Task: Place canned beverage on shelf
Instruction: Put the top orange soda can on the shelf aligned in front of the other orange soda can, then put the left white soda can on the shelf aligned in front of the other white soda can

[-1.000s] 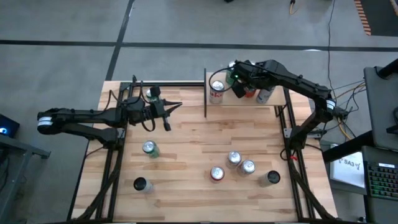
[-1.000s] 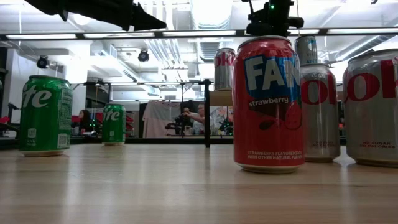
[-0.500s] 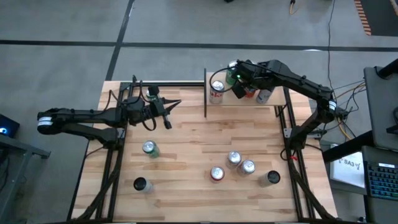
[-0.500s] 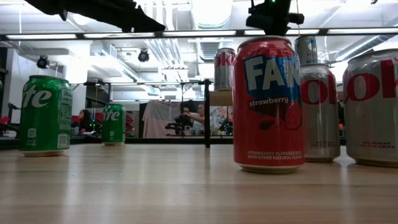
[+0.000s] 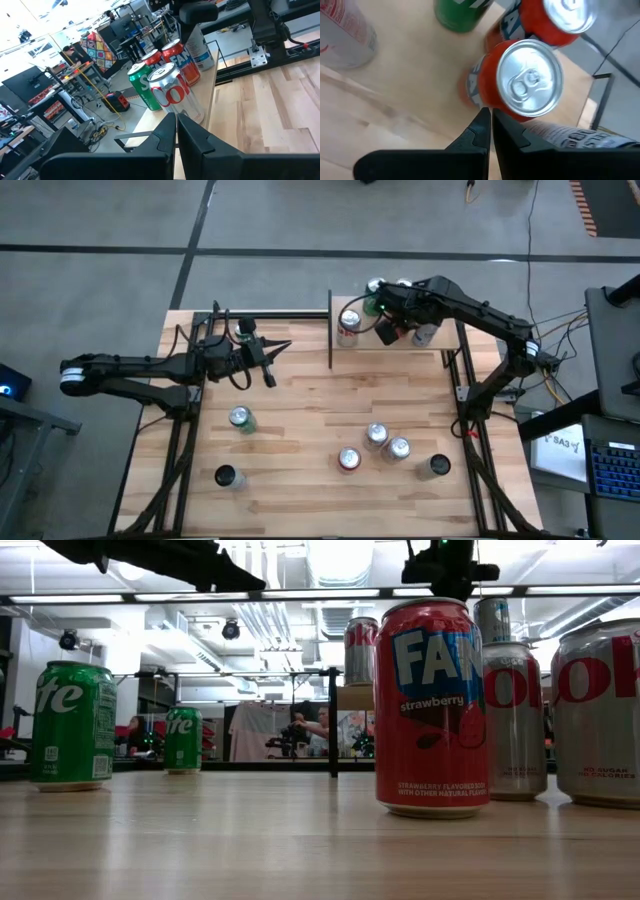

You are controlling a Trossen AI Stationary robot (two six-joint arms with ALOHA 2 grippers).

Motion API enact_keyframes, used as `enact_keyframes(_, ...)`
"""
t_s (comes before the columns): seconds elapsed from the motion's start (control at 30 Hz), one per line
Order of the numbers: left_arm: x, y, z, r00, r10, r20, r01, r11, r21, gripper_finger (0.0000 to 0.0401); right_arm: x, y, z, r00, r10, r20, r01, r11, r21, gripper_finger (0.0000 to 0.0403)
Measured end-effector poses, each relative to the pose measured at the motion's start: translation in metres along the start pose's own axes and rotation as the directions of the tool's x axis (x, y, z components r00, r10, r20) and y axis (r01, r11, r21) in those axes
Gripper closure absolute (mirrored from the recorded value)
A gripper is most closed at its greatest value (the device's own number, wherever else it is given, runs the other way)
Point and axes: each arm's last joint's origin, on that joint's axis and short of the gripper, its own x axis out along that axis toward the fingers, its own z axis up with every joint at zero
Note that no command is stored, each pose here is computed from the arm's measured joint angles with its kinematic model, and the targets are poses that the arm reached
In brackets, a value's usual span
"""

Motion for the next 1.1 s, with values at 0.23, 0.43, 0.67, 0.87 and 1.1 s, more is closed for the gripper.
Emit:
enact_keyframes(0.23,0.0,0.0,0.0,1.0,0.0,0.001,0.0,1.0,0.0,0.04,0.0,-0.002,0.001,0.998,-0.05,0.029,0.05,0.999,0.001,0.0394)
enact_keyframes(0.43,0.0,0.0,0.0,1.0,0.0,0.001,0.0,1.0,0.0,0.04,0.0,-0.001,0.001,0.998,-0.05,0.031,0.05,0.999,-0.009,0.0394)
enact_keyframes(0.67,0.0,0.0,0.0,1.0,0.001,0.002,-0.001,1.0,-0.001,0.04,-0.006,0.007,-0.004,0.999,-0.017,0.045,0.018,1.0,-0.011,0.0394)
enact_keyframes(0.87,0.0,-0.001,0.001,1.0,-0.004,0.008,0.004,1.0,-0.015,0.04,-0.026,0.039,-0.015,0.977,0.073,0.2,-0.05,0.992,-0.117,0.0394)
enact_keyframes(1.1,-0.001,-0.001,0.003,1.0,-0.006,0.016,0.009,0.986,-0.169,0.04,-0.075,0.079,-0.056,0.869,0.31,0.386,-0.17,0.92,-0.354,0.0394)
